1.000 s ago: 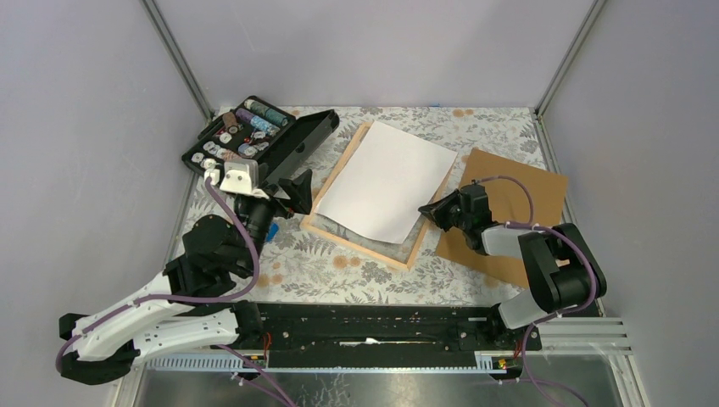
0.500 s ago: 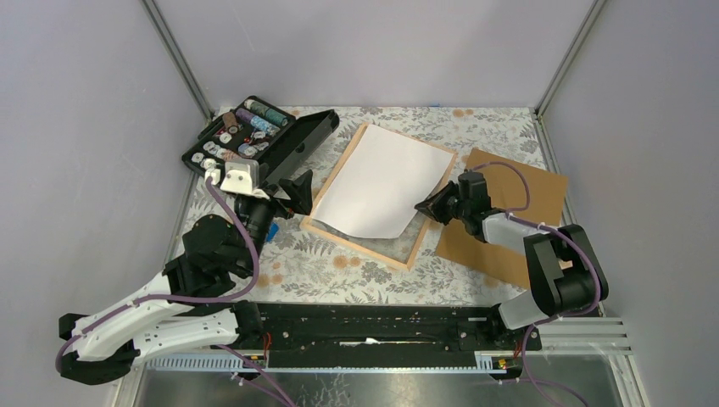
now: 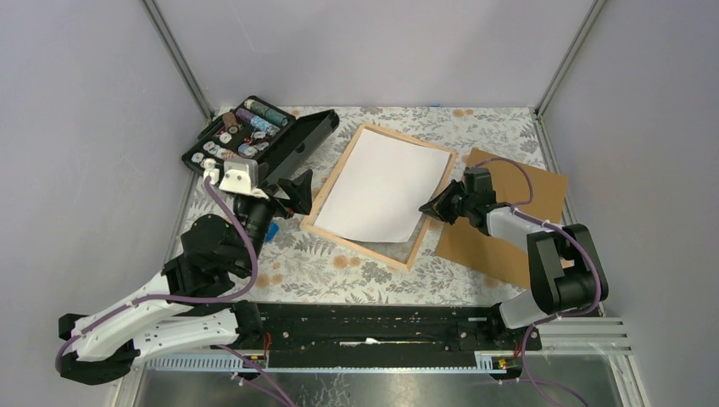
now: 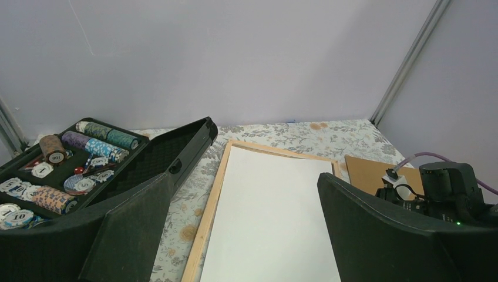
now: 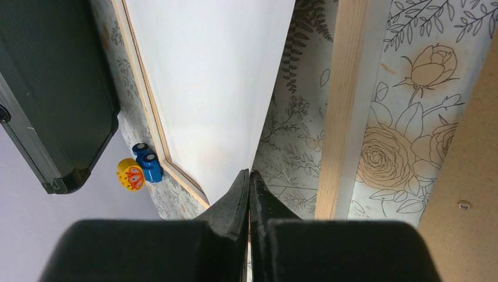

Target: Put the photo into the frame

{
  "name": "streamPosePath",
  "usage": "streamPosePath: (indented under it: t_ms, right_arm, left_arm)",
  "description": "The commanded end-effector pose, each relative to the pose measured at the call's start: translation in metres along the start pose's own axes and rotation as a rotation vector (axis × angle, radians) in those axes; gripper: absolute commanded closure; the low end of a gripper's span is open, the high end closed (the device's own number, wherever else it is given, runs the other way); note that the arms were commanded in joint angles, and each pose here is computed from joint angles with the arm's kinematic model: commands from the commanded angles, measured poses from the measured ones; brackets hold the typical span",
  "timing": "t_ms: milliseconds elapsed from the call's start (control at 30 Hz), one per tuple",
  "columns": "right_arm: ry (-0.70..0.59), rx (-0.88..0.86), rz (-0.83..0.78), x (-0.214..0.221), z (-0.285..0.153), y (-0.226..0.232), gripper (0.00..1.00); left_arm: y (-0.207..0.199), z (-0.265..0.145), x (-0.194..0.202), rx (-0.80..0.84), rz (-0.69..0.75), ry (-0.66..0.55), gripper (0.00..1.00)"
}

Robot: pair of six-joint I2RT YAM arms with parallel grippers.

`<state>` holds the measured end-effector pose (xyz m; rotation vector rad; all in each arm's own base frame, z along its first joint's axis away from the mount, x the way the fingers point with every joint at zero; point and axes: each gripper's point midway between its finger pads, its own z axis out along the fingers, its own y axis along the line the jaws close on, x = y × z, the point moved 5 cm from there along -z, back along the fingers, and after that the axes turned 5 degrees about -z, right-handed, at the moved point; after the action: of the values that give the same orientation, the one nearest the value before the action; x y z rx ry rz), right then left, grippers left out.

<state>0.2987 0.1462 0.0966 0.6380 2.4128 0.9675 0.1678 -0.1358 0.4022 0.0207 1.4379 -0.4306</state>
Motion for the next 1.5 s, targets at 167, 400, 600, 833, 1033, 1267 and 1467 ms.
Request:
streamPosePath:
  t_ms: [167, 400, 600, 833, 1033, 1267, 1467]
  right_arm:
    - [-0.058, -0.060, 0.017, -0.006, 0.007, 0.018, 1.00]
    - [-0.170, -0.041, 0.050, -0.008, 0.002, 0.016, 1.00]
    - [-0.111, -0.052, 0.037, 0.003, 0.011, 0.023, 1.00]
    - [-0.132, -0.046, 0.042, 0.022, 0.012, 0.022, 1.00]
    - [-0.143, -0.021, 0.009, 0.022, 0.013, 0.017, 1.00]
    - [-0.131, 0.053, -0.120, 0.016, 0.009, 0.018, 0.75]
    - [-0.109, 0.234, -0.258, 0.015, -0.011, 0.000, 0.49]
  left_arm:
    - [-0.003, 0.000, -0.017, 0.016, -0.067, -0.033, 0.01]
    - [-0.003, 0.000, -0.017, 0.020, -0.071, -0.033, 0.01]
    - [-0.003, 0.000, -0.018, 0.027, -0.077, -0.032, 0.01]
    - [-0.003, 0.000, -0.018, 0.023, -0.076, -0.032, 0.01]
    - [-0.003, 0.000, -0.018, 0.025, -0.077, -0.031, 0.01]
    - [-0.003, 0.000, -0.018, 0.021, -0.077, -0.031, 0.01]
    - [-0.003, 0.000, -0.018, 0.024, -0.078, -0.031, 0.01]
